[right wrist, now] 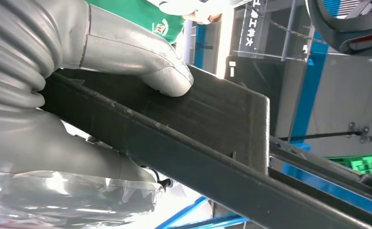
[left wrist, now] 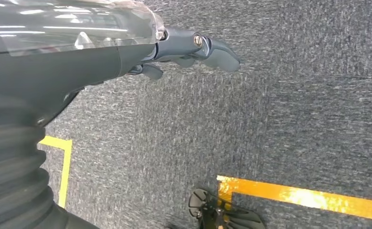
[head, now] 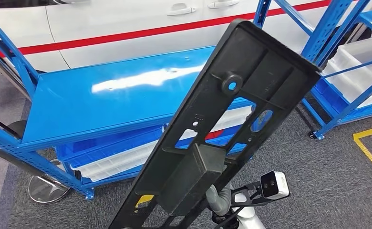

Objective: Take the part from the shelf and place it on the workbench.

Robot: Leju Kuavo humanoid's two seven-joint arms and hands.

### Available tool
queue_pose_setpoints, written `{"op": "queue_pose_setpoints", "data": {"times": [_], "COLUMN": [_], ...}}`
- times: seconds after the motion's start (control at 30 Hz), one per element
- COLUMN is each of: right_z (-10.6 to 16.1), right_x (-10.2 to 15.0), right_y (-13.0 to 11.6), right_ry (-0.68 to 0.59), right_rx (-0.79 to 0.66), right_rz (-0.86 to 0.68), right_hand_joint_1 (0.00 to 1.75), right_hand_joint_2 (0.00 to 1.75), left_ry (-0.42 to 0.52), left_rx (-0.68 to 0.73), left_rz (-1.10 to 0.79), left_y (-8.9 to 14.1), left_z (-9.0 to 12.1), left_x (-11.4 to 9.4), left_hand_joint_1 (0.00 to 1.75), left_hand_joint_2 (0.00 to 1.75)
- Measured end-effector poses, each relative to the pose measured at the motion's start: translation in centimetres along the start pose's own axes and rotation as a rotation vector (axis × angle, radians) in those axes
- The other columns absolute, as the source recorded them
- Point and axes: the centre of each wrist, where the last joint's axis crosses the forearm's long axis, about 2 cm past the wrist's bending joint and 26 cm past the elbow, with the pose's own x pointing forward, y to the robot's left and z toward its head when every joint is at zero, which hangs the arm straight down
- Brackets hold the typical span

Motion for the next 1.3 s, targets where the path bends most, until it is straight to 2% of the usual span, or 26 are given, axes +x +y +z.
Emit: {"op": "queue_pose_setpoints", "data": {"times": [0.17, 0.63, 1.3], "right_z": [0.3, 1.2, 2.4], "right_x": [0.0, -0.2, -0.1], "right_y": [0.1, 0.4, 0.3], "right_ry": [-0.005, -0.003, 0.02], "right_rx": [-0.026, -0.061, -0.084], "right_rz": [0.005, -0.015, -0.01], "right_hand_joint_1": [1.66, 1.66, 1.66], "right_hand_joint_2": [1.75, 1.75, 1.75], "left_ry": [-0.002, -0.034, -0.028], "left_rx": [0.001, -0.008, -0.014], "left_rz": [0.0, 0.002, -0.001], "left_y": [0.2, -0.1, -0.4], "left_z": [0.1, -0.1, 0.2], "left_x": [-0.3, 0.4, -0.3], "left_hand_joint_1": [0.0, 0.0, 0.0], "left_hand_joint_2": [1.75, 1.75, 1.75]}}
